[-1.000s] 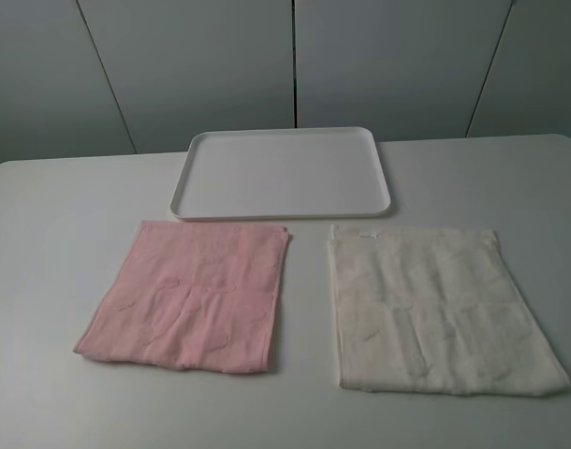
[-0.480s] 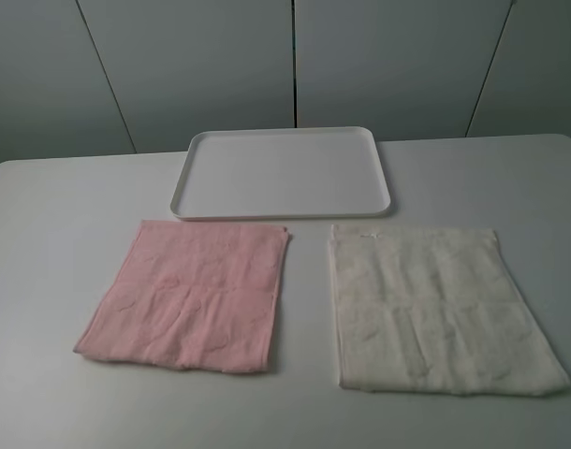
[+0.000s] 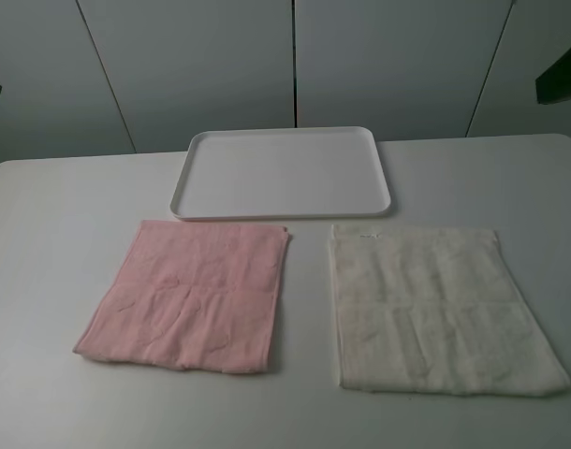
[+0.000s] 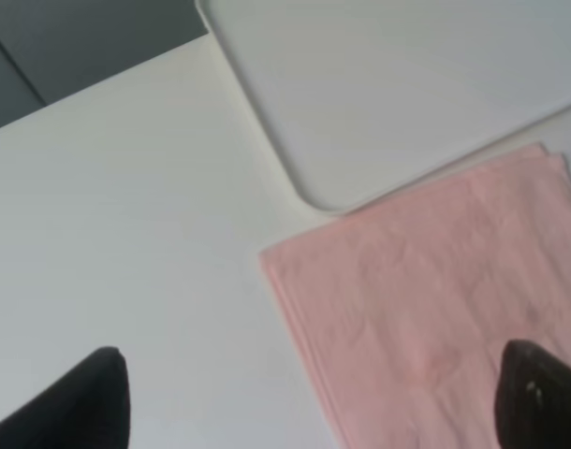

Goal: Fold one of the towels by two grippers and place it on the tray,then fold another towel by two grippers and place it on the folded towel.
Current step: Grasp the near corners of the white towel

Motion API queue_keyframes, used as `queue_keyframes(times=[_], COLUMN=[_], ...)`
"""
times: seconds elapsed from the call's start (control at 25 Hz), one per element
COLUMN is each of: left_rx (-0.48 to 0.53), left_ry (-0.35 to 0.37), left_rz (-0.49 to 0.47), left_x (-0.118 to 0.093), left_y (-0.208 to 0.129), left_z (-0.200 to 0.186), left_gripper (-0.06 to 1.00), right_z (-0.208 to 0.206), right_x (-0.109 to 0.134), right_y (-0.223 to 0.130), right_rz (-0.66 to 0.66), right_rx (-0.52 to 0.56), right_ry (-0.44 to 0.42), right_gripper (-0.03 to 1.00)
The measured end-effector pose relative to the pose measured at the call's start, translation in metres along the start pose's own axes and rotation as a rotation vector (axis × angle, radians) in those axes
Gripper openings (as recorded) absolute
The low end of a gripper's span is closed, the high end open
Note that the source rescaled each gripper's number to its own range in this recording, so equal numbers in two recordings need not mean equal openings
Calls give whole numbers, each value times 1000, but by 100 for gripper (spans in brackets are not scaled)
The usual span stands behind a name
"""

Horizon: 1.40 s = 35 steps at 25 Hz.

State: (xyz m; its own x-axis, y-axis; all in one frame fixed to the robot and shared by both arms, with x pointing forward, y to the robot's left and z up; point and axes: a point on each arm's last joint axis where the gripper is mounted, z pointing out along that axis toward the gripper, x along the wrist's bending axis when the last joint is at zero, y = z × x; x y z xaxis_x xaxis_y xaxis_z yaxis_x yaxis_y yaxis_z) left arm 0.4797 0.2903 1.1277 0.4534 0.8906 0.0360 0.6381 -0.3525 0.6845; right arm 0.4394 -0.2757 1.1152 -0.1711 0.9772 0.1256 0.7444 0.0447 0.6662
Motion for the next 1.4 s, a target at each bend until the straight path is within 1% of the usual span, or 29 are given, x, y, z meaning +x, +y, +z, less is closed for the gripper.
queue_keyframes(times=[0.08, 0.12, 0.2, 0.28, 0.36, 0.48, 0.6, 0.72, 0.84, 1.04, 1.16, 1.4], left_rx=[31, 42, 84, 121, 163, 206, 257, 324, 390, 467, 509, 565], left_ry=[-43, -65, -119, -177, -228, -300, -370, -416, -467, -538, -558, -572], left_rz=[61, 100, 168, 249, 332, 459, 589, 730, 826, 942, 991, 1071], left_x=[-6, -12, -26, -47, -71, -113, -162, -205, -244, -298, -320, -352], left_y=[12, 18, 28, 36, 40, 44, 44, 39, 30, 12, -2, -30], left_z=[23, 33, 56, 79, 102, 132, 161, 187, 207, 227, 232, 234], left_gripper=[100, 100, 100, 100, 100, 100, 100, 100, 100, 100, 100, 100], right_z=[11, 15, 20, 21, 21, 20, 20, 20, 19, 19, 19, 20], right_x=[1, 1, 0, -3, -8, -13, -14, -15, -15, -16, -17, -18], right_y=[12, 17, 23, 27, 26, 25, 23, 22, 19, 18, 17, 15], right_rz=[-6, -11, -19, -9, 4, 21, 25, 19, 8, 3, 4, 6], right_rx=[15, 20, 30, 39, 45, 65, 79, 96, 119, 140, 145, 166], right_ry=[38, 43, 49, 48, 37, 27, 28, 24, 16, 9, 3, -9], right_gripper=[100, 100, 100, 100, 100, 100, 100, 100, 100, 100, 100, 100])
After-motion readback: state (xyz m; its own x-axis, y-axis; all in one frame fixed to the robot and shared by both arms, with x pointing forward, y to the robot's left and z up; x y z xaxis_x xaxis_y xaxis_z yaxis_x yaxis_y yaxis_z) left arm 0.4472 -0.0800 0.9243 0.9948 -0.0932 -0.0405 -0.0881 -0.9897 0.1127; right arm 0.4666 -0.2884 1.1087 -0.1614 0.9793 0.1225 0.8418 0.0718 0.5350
